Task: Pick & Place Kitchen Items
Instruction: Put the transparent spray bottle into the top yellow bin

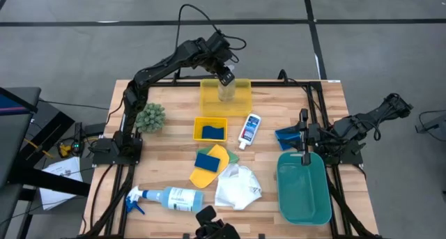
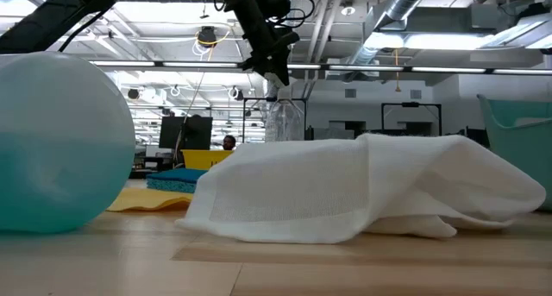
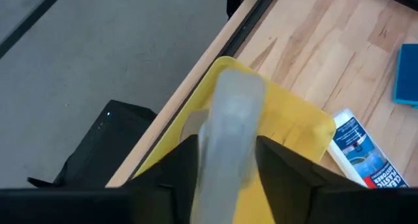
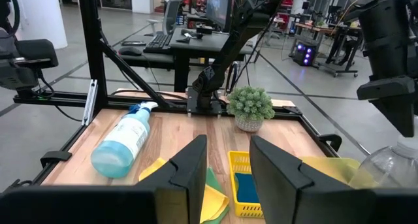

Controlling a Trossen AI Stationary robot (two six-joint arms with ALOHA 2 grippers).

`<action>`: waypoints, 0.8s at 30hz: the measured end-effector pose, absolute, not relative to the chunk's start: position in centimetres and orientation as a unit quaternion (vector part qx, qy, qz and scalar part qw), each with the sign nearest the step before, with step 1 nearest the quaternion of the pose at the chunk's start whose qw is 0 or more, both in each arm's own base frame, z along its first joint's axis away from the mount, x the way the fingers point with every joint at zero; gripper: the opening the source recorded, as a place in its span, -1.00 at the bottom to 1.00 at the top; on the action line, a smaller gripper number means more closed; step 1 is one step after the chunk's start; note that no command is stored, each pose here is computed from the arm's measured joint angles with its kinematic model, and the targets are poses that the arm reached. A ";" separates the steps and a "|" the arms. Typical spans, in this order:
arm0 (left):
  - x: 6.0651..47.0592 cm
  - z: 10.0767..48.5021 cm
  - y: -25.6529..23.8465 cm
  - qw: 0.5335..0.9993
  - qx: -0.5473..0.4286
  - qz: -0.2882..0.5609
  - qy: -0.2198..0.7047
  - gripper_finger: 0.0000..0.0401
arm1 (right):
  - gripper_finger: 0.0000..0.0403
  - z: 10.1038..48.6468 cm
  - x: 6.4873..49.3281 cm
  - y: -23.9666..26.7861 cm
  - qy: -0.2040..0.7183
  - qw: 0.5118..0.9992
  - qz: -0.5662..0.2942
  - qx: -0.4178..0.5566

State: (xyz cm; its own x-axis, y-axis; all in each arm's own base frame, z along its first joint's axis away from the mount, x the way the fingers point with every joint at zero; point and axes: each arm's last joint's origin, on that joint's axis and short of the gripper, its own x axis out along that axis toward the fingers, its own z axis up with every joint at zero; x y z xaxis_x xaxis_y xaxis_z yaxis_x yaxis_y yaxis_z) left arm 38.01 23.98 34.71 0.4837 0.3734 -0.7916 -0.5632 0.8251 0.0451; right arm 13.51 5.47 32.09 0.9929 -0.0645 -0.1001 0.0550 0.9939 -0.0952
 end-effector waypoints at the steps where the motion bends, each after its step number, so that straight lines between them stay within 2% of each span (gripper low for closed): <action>1: 38.0 34.7 24.0 0.854 -0.111 0.274 0.427 -0.41 | -0.47 32.1 13.5 5.5 0.051 0.997 -0.030 -0.046; 5: 38.1 34.8 24.0 0.858 -0.111 0.273 0.421 -0.63 | -0.47 32.1 13.5 5.5 0.052 0.997 -0.030 -0.046; 24: 38.9 35.6 24.6 0.885 -0.100 0.274 0.364 -0.64 | -0.47 32.1 13.5 5.5 0.052 0.997 -0.030 -0.046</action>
State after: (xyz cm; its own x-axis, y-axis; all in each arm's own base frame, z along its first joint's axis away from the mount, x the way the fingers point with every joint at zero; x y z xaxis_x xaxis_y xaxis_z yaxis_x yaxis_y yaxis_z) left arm 38.86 24.58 35.57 0.5847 0.4114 -0.6992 -0.5569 0.8303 0.0229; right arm 13.50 5.46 32.08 0.9928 -0.0649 -0.1004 0.0553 0.9939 -0.0955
